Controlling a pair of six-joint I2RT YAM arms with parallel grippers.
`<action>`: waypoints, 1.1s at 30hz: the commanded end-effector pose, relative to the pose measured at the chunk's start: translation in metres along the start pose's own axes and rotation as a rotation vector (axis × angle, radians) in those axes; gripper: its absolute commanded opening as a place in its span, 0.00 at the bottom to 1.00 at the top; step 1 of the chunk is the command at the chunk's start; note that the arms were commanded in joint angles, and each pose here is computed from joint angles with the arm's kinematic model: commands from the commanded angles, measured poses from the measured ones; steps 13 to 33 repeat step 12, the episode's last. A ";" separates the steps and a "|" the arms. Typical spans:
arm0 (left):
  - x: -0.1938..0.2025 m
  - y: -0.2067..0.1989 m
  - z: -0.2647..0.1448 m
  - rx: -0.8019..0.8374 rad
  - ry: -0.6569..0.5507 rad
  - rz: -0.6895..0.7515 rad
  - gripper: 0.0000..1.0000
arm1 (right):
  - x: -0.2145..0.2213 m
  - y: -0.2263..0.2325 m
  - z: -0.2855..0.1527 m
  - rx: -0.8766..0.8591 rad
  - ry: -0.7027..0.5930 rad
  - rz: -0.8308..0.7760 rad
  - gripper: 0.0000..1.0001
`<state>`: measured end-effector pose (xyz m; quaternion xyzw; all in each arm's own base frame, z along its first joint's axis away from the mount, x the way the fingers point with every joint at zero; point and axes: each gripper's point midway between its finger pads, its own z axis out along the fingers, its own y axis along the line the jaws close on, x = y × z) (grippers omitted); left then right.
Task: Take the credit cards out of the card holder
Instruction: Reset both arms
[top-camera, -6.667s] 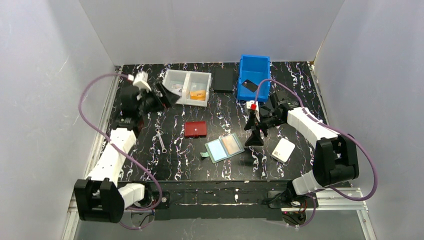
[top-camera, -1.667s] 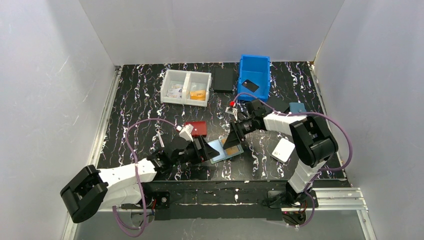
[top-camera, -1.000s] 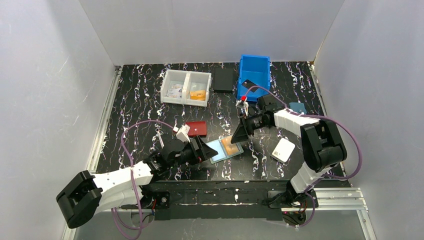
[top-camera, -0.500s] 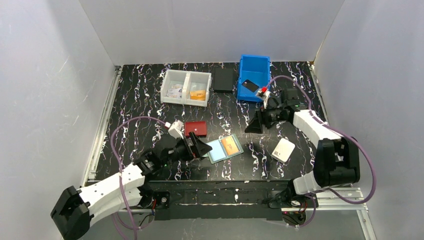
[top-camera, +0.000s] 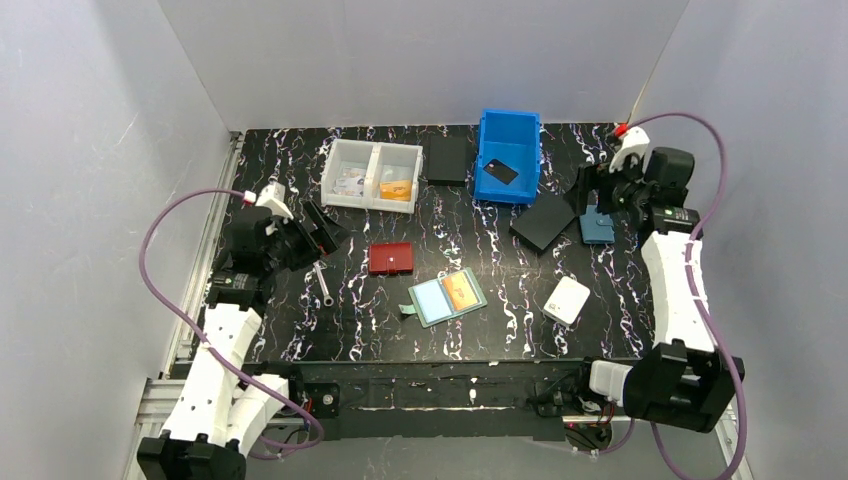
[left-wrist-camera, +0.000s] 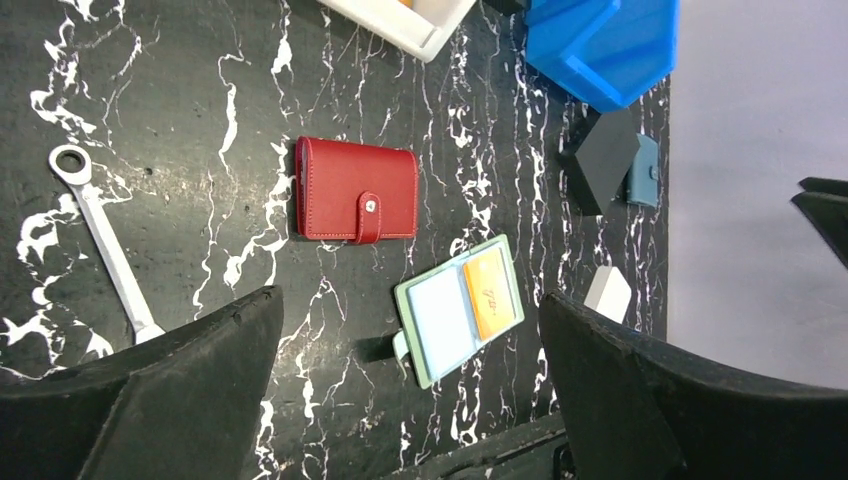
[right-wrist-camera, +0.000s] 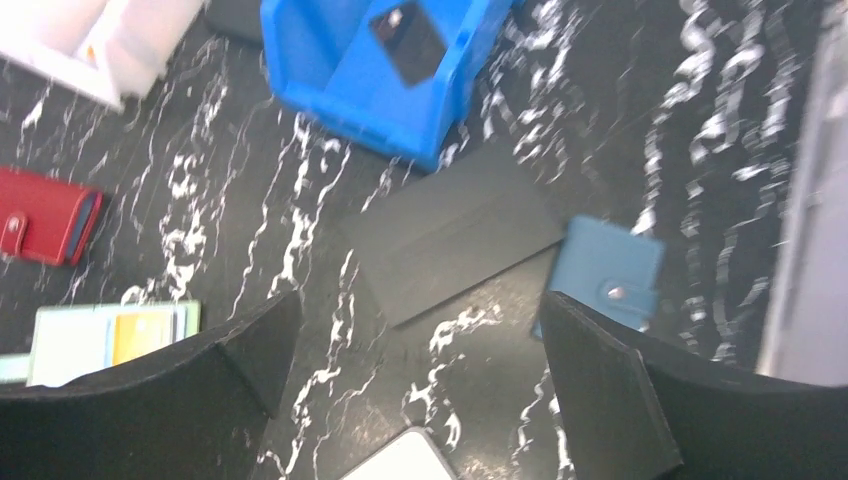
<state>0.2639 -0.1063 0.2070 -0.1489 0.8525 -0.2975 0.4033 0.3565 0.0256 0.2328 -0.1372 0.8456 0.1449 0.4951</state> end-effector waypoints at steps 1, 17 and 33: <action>-0.007 -0.022 -0.026 0.068 0.048 0.072 0.98 | -0.063 -0.004 -0.046 0.143 -0.151 -0.010 0.98; -0.010 -0.038 -0.044 0.125 0.033 0.103 0.98 | -0.083 0.014 -0.075 0.140 -0.192 0.078 0.98; -0.010 -0.038 -0.044 0.125 0.033 0.103 0.98 | -0.083 0.014 -0.075 0.140 -0.192 0.078 0.98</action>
